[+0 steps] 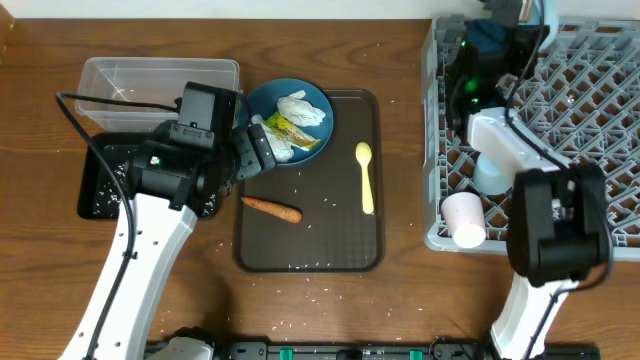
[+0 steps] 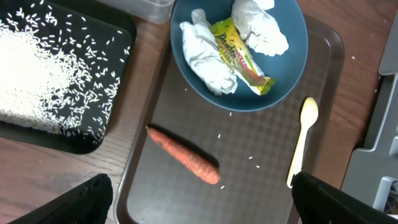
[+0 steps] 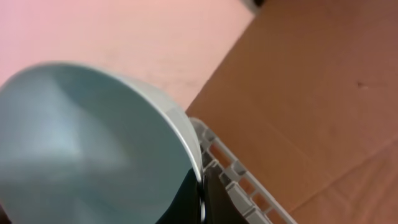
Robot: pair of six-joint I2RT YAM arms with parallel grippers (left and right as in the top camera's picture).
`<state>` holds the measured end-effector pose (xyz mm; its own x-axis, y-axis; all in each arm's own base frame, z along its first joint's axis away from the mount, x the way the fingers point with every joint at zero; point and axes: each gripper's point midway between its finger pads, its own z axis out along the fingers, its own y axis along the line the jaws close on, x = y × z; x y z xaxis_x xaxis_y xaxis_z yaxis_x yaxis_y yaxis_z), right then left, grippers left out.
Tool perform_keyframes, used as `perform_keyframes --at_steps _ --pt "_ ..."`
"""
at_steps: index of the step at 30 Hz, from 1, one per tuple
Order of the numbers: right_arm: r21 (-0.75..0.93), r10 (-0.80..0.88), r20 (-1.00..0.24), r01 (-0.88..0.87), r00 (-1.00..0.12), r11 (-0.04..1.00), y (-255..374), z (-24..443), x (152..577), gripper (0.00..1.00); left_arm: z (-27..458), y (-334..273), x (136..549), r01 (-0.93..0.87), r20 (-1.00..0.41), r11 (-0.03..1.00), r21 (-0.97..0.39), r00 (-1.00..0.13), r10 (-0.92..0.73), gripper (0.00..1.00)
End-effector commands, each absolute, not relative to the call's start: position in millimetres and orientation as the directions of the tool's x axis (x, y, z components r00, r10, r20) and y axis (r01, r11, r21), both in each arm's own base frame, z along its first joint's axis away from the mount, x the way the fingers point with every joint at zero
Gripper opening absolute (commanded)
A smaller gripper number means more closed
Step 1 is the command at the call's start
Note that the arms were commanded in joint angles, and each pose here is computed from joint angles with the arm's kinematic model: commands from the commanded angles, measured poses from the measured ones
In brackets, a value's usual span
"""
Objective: Sort waste into correct bins and load items into the dishwasher rack
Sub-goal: 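Lower the light-blue bowl into the rack's back row and release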
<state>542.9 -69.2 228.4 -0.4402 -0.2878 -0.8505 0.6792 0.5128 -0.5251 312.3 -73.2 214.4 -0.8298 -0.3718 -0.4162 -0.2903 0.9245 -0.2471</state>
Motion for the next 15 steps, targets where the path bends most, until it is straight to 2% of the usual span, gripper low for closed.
perform_keyframes --at_steps 1,10,15 --pt "-0.592 -0.348 -0.806 0.619 -0.480 0.517 -69.4 209.1 556.7 0.01 211.5 -69.9 314.0 -0.297 -0.418 0.926 -0.232 -0.829 -0.370 0.94" --pt "-0.681 -0.416 -0.730 0.524 -0.542 0.512 -71.7 169.2 571.6 0.01 211.4 -69.9 313.9 -0.297 -0.418 0.927 -0.231 -0.830 -0.370 0.94" --pt "-0.695 -0.428 -0.715 0.497 -0.553 0.520 -65.8 162.5 573.3 0.01 211.5 -69.9 313.9 -0.297 -0.418 0.927 -0.232 -0.830 -0.370 0.94"
